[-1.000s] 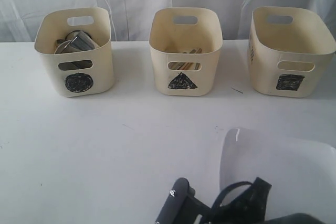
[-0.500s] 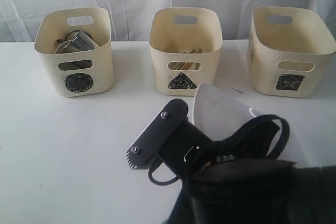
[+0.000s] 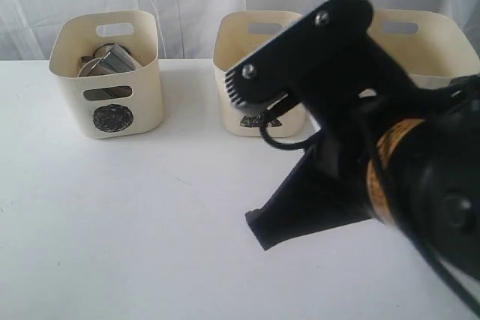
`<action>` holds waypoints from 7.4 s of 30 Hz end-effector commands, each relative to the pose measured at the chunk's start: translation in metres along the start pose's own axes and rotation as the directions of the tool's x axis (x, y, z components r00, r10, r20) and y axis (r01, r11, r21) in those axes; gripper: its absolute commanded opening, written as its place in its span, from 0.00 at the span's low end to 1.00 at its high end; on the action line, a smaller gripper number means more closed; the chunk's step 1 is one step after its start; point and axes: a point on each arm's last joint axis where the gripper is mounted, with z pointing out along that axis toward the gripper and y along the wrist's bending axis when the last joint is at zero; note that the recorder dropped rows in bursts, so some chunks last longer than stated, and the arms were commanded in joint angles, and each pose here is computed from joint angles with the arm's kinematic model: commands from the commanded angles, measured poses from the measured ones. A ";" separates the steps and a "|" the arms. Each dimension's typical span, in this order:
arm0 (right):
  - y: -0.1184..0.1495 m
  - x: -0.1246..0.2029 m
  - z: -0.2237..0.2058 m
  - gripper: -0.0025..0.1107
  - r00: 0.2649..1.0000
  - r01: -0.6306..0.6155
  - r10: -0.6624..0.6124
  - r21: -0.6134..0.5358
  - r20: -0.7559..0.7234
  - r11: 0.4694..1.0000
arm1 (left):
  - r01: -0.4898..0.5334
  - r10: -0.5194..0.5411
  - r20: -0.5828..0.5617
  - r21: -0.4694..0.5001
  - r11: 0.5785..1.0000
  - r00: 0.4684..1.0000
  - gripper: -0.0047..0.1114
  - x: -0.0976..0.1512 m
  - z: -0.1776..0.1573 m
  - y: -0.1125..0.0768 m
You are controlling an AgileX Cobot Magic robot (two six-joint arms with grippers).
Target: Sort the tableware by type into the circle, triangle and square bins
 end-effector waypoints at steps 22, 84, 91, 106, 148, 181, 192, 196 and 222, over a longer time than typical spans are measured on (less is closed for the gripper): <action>-0.126 -0.073 0.007 0.02 0.877 0.007 -0.080 0.154 0.473 0.988 | -0.003 0.003 0.004 -0.004 1.000 1.000 0.23 0.001 0.000 0.000; -0.220 -0.055 0.213 0.02 0.887 -0.018 -0.001 0.037 0.461 0.999 | -0.003 0.003 0.004 -0.004 1.000 1.000 0.23 0.001 0.000 0.000; -0.216 -0.047 0.230 0.02 0.901 -0.022 0.016 0.008 0.434 1.000 | -0.003 0.003 0.004 -0.004 1.000 1.000 0.23 0.001 0.000 0.000; -0.220 -0.041 0.239 0.03 0.899 -0.071 0.074 -0.024 0.432 0.997 | -0.003 0.003 0.004 -0.004 1.000 1.000 0.23 0.001 0.000 0.000; -0.154 0.038 0.004 0.02 0.659 -0.258 0.257 -0.108 0.707 0.960 | -0.003 0.003 0.004 -0.004 1.000 1.000 0.23 0.001 0.000 0.000; -0.081 0.179 0.004 0.02 0.640 -0.225 0.173 -0.032 0.748 0.974 | -0.003 0.003 0.004 -0.004 1.000 1.000 0.23 0.001 0.000 0.000; -0.090 0.200 0.002 0.02 0.684 -0.326 0.146 0.120 0.715 0.938 | -0.003 0.003 0.002 -0.003 1.000 1.000 0.23 0.001 0.000 0.000; -0.088 0.209 0.011 0.02 0.745 -0.375 0.249 0.079 0.618 0.924 | -0.003 0.003 0.002 -0.003 1.000 1.000 0.23 0.001 0.000 0.000; -0.080 0.224 0.022 0.02 0.868 -0.311 0.253 0.071 0.428 0.948 | -0.003 0.003 0.002 -0.003 1.000 1.000 0.23 0.001 0.000 0.000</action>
